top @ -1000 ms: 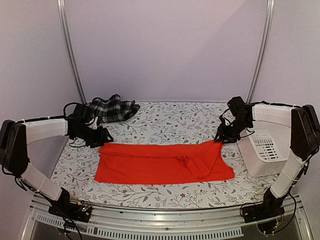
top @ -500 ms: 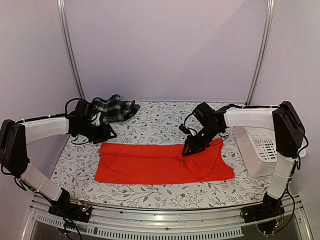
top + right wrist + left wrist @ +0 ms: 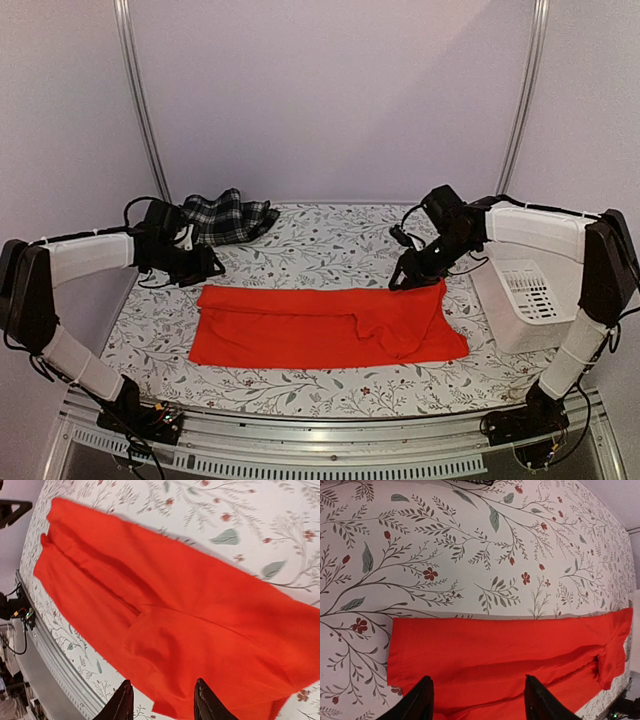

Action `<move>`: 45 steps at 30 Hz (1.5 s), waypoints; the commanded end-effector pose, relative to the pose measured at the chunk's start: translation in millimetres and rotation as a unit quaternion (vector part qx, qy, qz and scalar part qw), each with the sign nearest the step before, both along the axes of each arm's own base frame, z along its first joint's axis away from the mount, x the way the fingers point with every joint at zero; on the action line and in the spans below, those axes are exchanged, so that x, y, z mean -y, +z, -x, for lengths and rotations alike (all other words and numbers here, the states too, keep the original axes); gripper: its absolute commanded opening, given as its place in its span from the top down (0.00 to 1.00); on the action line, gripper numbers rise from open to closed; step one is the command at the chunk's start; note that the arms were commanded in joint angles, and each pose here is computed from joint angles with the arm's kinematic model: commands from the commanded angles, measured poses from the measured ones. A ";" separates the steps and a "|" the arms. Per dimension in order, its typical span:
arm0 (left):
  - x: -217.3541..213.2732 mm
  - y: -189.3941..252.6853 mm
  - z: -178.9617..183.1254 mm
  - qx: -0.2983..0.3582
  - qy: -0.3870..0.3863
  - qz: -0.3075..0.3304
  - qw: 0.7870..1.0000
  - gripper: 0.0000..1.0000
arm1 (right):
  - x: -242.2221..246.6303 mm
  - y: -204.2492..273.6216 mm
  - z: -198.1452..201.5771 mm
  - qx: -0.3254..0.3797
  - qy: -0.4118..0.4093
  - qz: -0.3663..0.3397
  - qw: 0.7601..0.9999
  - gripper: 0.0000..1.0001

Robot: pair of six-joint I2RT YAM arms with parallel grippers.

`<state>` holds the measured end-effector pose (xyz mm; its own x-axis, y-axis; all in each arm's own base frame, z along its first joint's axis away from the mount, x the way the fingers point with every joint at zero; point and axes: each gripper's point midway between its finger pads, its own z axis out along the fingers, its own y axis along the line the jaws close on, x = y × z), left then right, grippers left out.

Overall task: Fold and stack the mixed laundry pile
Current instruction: Adjust the rectangle-folded T-shirt at the center of the board.

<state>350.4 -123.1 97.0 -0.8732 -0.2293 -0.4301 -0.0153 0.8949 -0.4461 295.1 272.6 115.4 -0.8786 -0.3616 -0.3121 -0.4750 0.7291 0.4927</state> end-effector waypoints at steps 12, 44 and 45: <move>-47.3 -16.7 -9.5 -0.031 0.081 -0.042 0.995 0.37 | 135.5 -35.9 -47.9 -0.008 -0.231 0.140 0.963 0.60; -55.7 -52.6 10.8 -0.081 0.090 -0.022 0.992 0.40 | 136.8 -62.8 -82.0 -0.012 -0.238 0.117 0.964 1.00; -55.1 -53.1 10.9 -0.081 0.089 -0.018 0.993 0.41 | 136.6 -64.6 -80.9 -0.015 -0.237 0.118 0.964 1.00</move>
